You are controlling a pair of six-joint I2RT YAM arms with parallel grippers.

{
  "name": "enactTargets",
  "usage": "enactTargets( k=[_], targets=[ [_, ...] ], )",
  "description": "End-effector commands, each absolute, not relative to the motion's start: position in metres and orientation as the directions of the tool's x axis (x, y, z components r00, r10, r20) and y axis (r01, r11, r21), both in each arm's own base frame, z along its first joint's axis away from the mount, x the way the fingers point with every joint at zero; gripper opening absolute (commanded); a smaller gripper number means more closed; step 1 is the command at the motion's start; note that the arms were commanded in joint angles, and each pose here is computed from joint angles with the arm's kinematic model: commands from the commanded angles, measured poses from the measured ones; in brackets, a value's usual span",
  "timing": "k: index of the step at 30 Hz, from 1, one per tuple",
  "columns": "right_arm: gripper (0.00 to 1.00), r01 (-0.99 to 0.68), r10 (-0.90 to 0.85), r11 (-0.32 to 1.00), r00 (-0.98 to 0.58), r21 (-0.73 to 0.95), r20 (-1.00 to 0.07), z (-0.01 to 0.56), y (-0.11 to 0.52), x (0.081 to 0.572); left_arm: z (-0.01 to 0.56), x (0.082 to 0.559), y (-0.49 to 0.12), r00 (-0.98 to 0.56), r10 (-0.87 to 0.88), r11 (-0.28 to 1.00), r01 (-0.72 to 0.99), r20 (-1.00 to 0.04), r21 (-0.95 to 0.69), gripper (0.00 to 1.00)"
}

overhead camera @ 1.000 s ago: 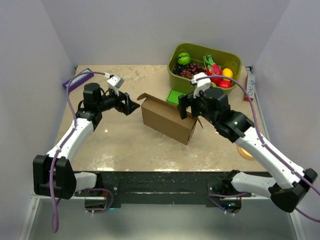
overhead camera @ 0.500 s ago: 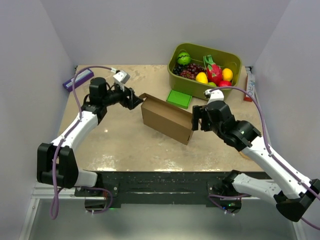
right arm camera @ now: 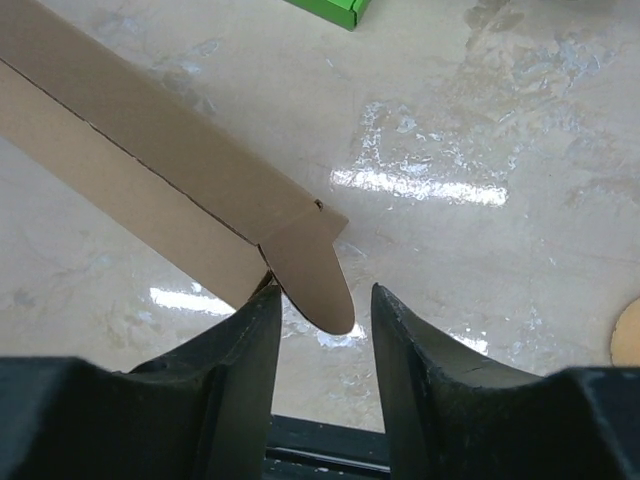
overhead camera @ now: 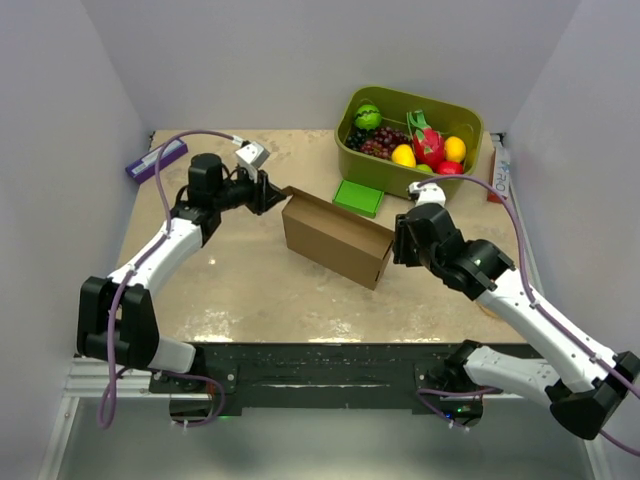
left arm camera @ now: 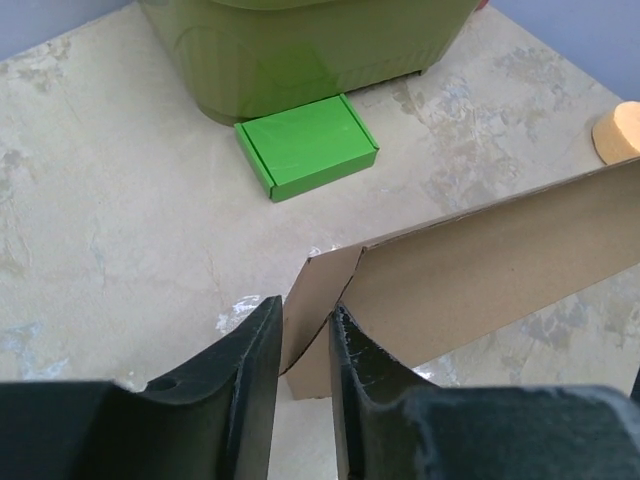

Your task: Fold the paper box

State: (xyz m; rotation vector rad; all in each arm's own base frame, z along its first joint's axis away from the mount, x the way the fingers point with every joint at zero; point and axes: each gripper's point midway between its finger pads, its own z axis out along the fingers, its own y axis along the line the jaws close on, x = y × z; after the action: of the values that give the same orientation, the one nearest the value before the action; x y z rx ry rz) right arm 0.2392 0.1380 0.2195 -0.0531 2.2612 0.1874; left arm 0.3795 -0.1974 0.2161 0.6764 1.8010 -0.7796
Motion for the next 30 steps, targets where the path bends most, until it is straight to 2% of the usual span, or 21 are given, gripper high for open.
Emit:
enactTargets(
  k=[1, 2, 4, 5, 6, 12, 19, 22, 26, 30],
  targets=[
    [0.32, -0.076, 0.045, 0.989, -0.649, 0.123, -0.759, 0.211, 0.14, 0.243, 0.242, 0.381, -0.204, -0.239, 0.077, 0.621, 0.771, -0.968, -0.141, 0.2],
    [0.27, -0.08, 0.045, 0.989, -0.647, 0.126, -0.761, 0.212, 0.141, 0.244, 0.24, 0.379, -0.206, -0.244, 0.076, 0.617, 0.773, -0.967, -0.147, 0.14],
    [0.17, -0.08, 0.05, 0.988, -0.645, 0.132, -0.763, 0.213, 0.144, 0.247, 0.245, 0.374, -0.21, -0.235, 0.065, 0.608, 0.78, -0.97, -0.149, 0.08],
    [0.15, -0.08, 0.056, 0.987, -0.639, 0.138, -0.767, 0.216, 0.145, 0.249, 0.246, 0.369, -0.213, -0.232, 0.061, 0.601, 0.785, -0.971, -0.15, 0.02],
    [0.13, -0.083, 0.054, 0.987, -0.642, 0.139, -0.765, 0.215, 0.148, 0.25, 0.246, 0.367, -0.215, -0.233, 0.059, 0.597, 0.788, -0.971, -0.152, 0.0],
    [0.06, -0.1, 0.031, 0.987, -0.632, 0.122, -0.774, 0.221, 0.156, 0.262, 0.253, 0.356, -0.213, -0.241, 0.029, 0.627, 0.76, -0.97, -0.17, 0.0],
    [0.01, -0.103, 0.019, 0.989, -0.633, 0.108, -0.774, 0.214, 0.162, 0.272, 0.238, 0.344, -0.205, -0.378, -0.08, 0.677, 0.659, -0.923, -0.328, 0.0],
    [0.0, -0.125, 0.009, 0.986, -0.613, 0.109, -0.79, 0.213, 0.166, 0.276, 0.227, 0.333, -0.208, -0.442, -0.121, 0.661, 0.632, -0.889, -0.405, 0.0],
    [0.0, -0.168, 0.004, 0.978, -0.588, 0.126, -0.809, 0.217, 0.172, 0.278, 0.228, 0.316, -0.198, -0.421, -0.172, 0.683, 0.601, -0.891, -0.416, 0.0],
    [0.0, -0.283, -0.039, 0.948, -0.549, 0.142, -0.835, 0.22, 0.189, 0.279, 0.228, 0.299, -0.192, -0.414, -0.228, 0.679, 0.581, -0.881, -0.449, 0.0]
  ],
)
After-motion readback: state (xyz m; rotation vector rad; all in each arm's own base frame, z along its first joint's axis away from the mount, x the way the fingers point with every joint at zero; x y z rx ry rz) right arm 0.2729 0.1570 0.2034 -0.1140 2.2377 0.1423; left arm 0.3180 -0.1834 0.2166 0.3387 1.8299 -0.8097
